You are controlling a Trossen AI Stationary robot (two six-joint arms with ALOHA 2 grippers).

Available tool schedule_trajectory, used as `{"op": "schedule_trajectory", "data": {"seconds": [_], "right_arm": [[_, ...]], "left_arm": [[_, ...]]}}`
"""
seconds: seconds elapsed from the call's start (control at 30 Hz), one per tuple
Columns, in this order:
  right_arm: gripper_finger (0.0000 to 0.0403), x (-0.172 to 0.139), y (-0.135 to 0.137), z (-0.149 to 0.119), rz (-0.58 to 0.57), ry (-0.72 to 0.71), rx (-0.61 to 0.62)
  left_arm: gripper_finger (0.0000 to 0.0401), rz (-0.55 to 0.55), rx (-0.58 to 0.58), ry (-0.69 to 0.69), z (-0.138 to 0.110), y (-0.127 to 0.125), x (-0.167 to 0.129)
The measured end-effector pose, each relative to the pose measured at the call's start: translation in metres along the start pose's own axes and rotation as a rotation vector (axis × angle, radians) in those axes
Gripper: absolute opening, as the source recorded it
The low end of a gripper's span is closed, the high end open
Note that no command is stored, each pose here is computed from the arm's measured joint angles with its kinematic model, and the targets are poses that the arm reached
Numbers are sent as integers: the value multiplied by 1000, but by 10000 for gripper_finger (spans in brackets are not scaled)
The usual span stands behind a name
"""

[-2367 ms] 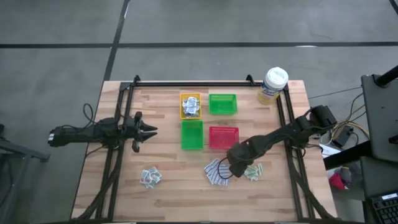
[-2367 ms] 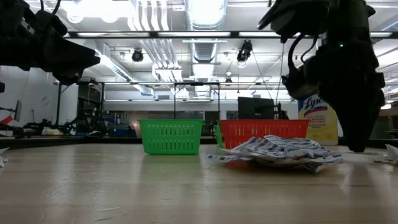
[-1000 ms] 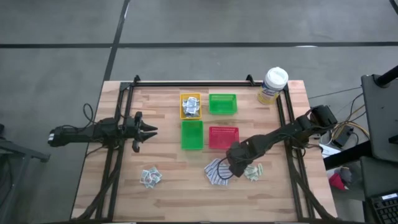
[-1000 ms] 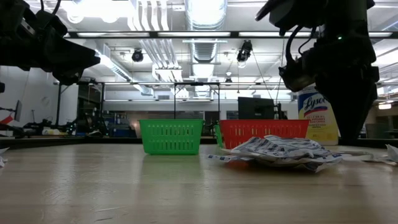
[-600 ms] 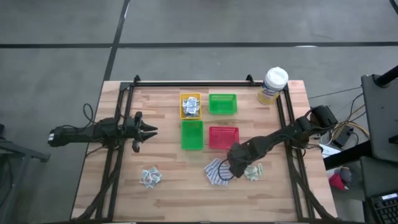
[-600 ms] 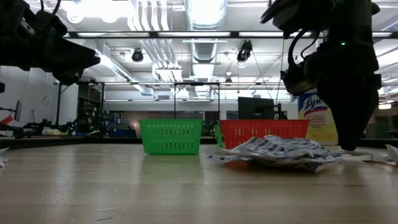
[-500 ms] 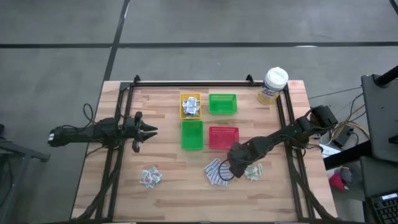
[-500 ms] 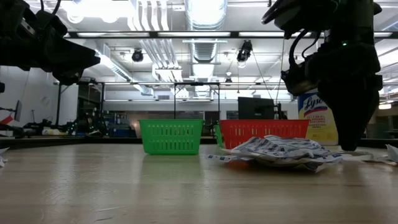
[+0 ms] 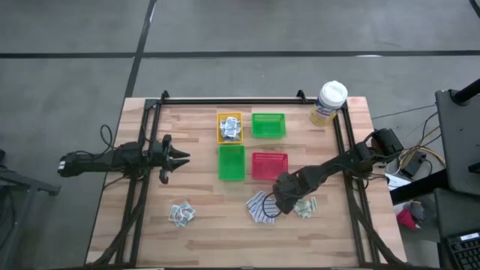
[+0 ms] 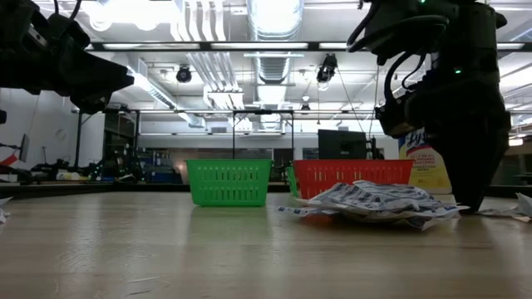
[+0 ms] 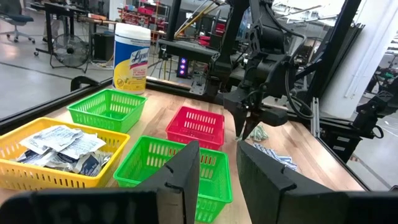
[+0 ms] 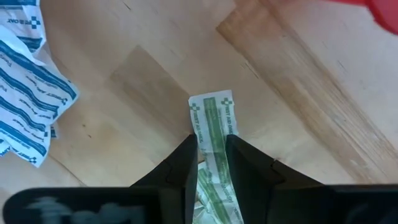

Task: Pick & Place First Aid Supplies
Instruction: Put the green bandage pack into the top green bin

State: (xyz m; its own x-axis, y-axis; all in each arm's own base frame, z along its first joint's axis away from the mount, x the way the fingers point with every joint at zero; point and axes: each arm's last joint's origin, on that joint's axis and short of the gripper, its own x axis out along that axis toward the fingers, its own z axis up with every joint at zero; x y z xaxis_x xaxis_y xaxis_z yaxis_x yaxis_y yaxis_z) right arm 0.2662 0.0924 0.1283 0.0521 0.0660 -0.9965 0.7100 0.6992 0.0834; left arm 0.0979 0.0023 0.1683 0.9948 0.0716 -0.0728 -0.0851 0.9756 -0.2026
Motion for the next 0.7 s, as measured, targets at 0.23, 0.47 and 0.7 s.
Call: {"op": "schedule_trajectory", "data": {"seconds": [0.23,0.47,0.7], "right_arm": [[60,0,0,0,3,0,7],[32,0,0,0,4,3,11],[27,-21,-3,-3,76,-27,-12]], "left_arm": [[108,0,0,0,0,0,0],[108,0,0,-1,0,0,0],[108,0,0,-1,0,0,0]]}}
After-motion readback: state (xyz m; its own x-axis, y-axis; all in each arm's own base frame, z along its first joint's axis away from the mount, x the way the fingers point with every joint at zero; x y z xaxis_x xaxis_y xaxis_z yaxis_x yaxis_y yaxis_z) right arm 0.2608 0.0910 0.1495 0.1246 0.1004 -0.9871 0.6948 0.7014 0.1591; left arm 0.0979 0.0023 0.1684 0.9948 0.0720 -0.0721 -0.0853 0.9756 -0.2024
